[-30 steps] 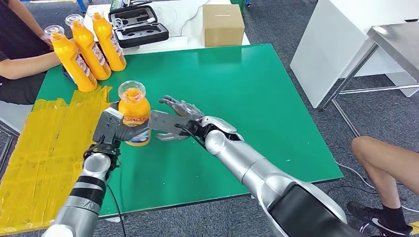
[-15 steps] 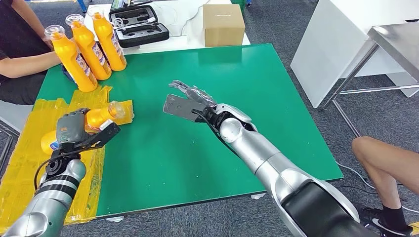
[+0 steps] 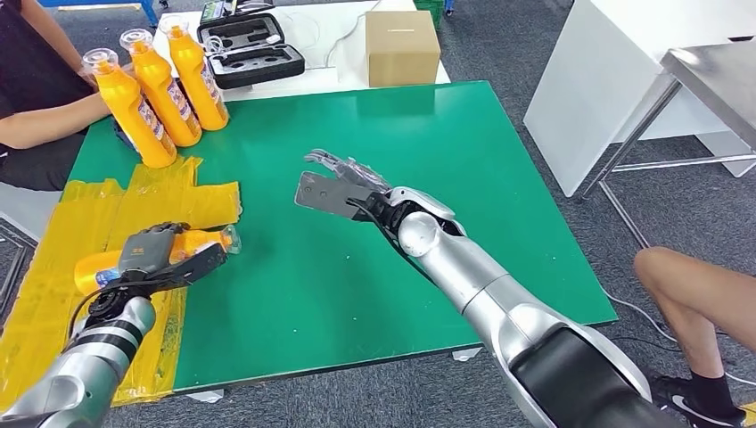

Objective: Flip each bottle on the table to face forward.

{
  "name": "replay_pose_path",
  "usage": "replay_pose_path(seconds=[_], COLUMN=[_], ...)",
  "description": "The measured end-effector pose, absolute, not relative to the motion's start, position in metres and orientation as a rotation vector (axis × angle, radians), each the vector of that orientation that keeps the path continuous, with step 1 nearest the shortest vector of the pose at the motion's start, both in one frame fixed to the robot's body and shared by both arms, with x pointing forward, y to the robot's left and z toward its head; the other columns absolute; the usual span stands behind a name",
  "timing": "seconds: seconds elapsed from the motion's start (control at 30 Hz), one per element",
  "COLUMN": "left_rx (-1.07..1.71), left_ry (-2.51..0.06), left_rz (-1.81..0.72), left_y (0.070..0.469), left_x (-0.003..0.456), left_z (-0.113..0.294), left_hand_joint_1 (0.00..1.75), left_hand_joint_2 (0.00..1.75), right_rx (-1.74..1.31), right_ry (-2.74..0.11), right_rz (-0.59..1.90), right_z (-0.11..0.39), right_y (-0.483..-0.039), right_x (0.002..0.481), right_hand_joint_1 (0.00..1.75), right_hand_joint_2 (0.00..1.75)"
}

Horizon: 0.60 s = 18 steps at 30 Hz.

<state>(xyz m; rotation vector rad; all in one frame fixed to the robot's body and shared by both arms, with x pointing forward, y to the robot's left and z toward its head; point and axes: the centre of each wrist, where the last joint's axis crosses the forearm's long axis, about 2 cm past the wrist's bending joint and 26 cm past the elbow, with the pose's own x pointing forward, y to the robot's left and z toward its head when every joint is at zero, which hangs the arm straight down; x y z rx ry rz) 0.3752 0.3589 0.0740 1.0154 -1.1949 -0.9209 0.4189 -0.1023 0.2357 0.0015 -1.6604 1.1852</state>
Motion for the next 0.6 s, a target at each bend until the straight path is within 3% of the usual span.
replay_pose_path(seconds=[0.4,0.6], left_rx=[1.028,1.007], left_ry=[-1.398,-1.616], left_rz=[-0.789,-0.504], left_y=[0.345,0.331], left_x=[0.367,0.357], left_z=[0.067,0.07], left_hand_joint_1=[0.0,0.0], left_hand_joint_2=[0.0,0.0], right_rx=[-0.014,-0.033], right_ry=[-1.668,-1.734], right_rz=[1.19,1.128], right_z=[0.236,0.22], right_y=[-0.104,-0.113], right_x=[0.42,0.413], right_hand_joint_1=[0.0,0.0], right_hand_joint_2=[0.0,0.0])
